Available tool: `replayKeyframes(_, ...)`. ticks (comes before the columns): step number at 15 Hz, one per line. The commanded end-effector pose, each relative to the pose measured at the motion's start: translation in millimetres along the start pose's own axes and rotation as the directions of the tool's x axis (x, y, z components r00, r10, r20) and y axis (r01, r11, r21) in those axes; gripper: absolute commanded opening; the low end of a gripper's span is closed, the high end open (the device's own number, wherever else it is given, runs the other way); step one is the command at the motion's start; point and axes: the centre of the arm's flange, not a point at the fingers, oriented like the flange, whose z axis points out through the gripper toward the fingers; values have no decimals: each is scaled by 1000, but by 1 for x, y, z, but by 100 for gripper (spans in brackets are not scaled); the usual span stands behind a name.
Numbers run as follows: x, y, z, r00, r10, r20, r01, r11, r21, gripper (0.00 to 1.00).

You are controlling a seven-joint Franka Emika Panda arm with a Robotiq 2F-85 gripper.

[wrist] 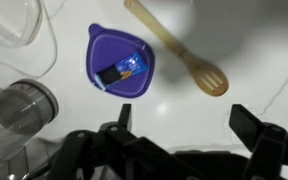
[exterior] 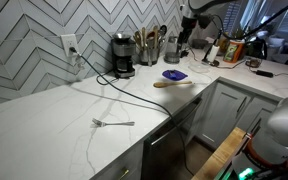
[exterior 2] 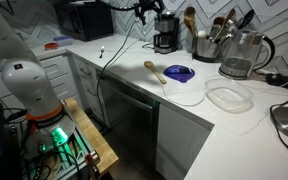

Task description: Remove the clamp tongs from the metallic utensil storage bucket and place it on the counter top

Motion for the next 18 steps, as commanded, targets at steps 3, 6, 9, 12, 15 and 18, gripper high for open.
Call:
replayKeyframes(3, 33, 91, -17, 967, -118, -227, 108, 993, -57, 100)
replayKeyframes(6, 48, 125, -14, 948, -84, -306, 92, 996, 11, 100)
replayKeyframes(9, 31, 103, -16, 958, -86, -274, 81, 996, -30, 100)
replayKeyframes(12, 33, 98, -20, 955, -92, -280, 87, 996, -31, 100)
replayKeyframes(15, 33, 98, -20, 955, -92, -281, 87, 996, -31, 100)
replayKeyframes(18, 41, 103, -17, 958, -80, -276, 76, 997, -23, 100)
